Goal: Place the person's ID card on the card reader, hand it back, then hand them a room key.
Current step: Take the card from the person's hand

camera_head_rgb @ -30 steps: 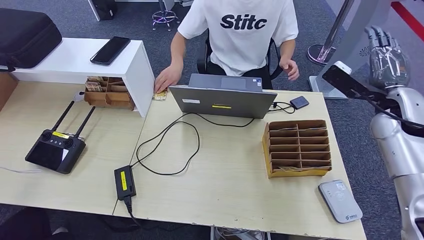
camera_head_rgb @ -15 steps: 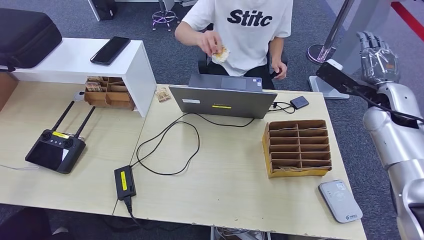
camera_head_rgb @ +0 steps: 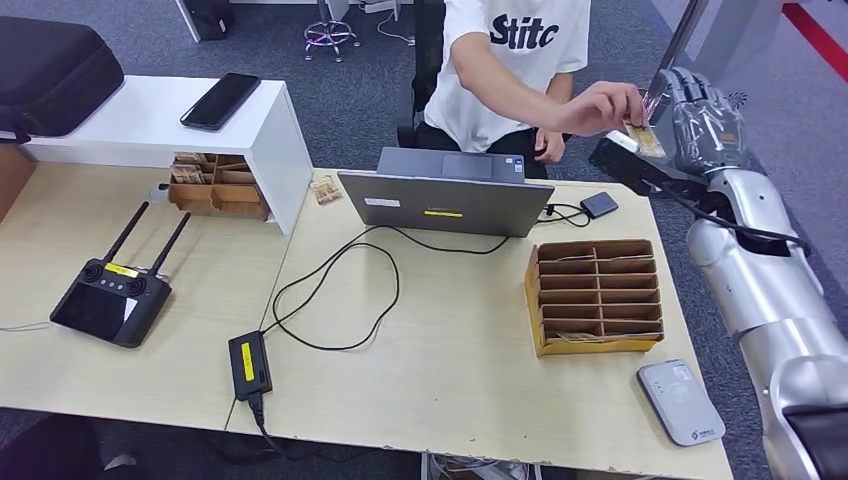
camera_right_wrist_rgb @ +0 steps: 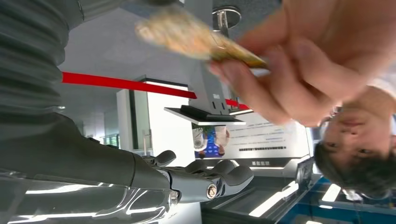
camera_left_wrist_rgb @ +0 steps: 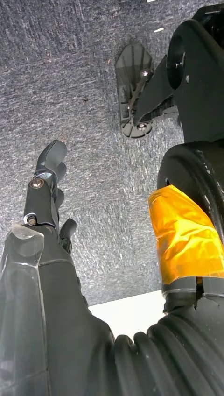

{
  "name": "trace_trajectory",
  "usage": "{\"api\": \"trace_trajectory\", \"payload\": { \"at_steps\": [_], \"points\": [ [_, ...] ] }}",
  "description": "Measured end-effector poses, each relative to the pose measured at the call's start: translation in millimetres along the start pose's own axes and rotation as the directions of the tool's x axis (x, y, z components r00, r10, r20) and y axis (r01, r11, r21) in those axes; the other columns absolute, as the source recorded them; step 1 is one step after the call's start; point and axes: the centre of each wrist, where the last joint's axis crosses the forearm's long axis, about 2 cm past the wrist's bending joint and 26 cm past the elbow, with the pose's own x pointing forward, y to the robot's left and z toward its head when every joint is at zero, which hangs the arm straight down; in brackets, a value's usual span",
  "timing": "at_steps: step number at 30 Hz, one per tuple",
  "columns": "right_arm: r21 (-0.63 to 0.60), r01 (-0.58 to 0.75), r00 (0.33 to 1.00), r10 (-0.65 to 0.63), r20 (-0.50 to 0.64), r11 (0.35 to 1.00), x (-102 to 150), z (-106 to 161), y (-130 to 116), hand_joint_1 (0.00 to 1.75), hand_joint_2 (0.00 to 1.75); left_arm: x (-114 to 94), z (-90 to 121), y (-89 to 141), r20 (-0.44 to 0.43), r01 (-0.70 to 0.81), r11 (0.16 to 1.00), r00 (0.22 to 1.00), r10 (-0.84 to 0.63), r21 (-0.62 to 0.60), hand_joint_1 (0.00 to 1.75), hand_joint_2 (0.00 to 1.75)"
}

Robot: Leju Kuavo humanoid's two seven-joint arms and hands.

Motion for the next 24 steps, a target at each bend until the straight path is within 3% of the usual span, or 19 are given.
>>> {"api": "trace_trajectory", "payload": {
  "at_steps": [2, 3, 4, 6, 7, 8, 24],
  "points": [
    [-0.005, 0.002, 1.000, -0.002, 0.012, 1.000, 5, 1, 1, 0.00, 1.75, 0, 0, 0, 0.000, -0.001, 1.000, 1.000, 0.001, 0.000, 0.00, 1.75],
    [-0.010, 0.001, 1.000, -0.001, 0.017, 1.000, 7, 1, 2, 0.10, 1.75, 0, 0, 0, 0.000, -0.001, 1.000, 1.000, 0.001, 0.000, 0.00, 1.75],
    [-0.018, -0.002, 1.000, 0.002, 0.021, 1.000, 9, 2, 2, 0.39, 1.75, 0, 0, 0, 0.000, -0.001, 1.000, 1.000, 0.001, -0.001, 0.00, 1.75],
    [-0.035, -0.008, 1.000, 0.009, 0.027, 0.999, 11, 3, 2, 1.26, 1.75, 0, 0, 0, 0.000, -0.002, 1.000, 1.000, 0.002, -0.001, 0.00, 1.75],
    [-0.043, -0.009, 0.999, 0.011, 0.030, 0.999, 12, 3, 3, 1.60, 1.75, 0, 0, 0, 0.000, -0.001, 1.000, 1.000, 0.001, -0.002, 0.00, 1.75],
    [-0.048, -0.010, 0.999, 0.011, 0.032, 0.999, 13, 4, 3, 1.75, 1.75, 0, 0, 0, 0.000, -0.001, 1.000, 1.000, 0.001, -0.002, 0.00, 1.75],
    [-0.097, 0.045, 0.999, -0.043, 0.018, 0.994, 8, 12, 6, 1.75, 1.75, 0, 0, 0, 0.002, 0.013, 1.000, 1.000, -0.013, -0.003, 0.00, 1.75]
  ]
}}
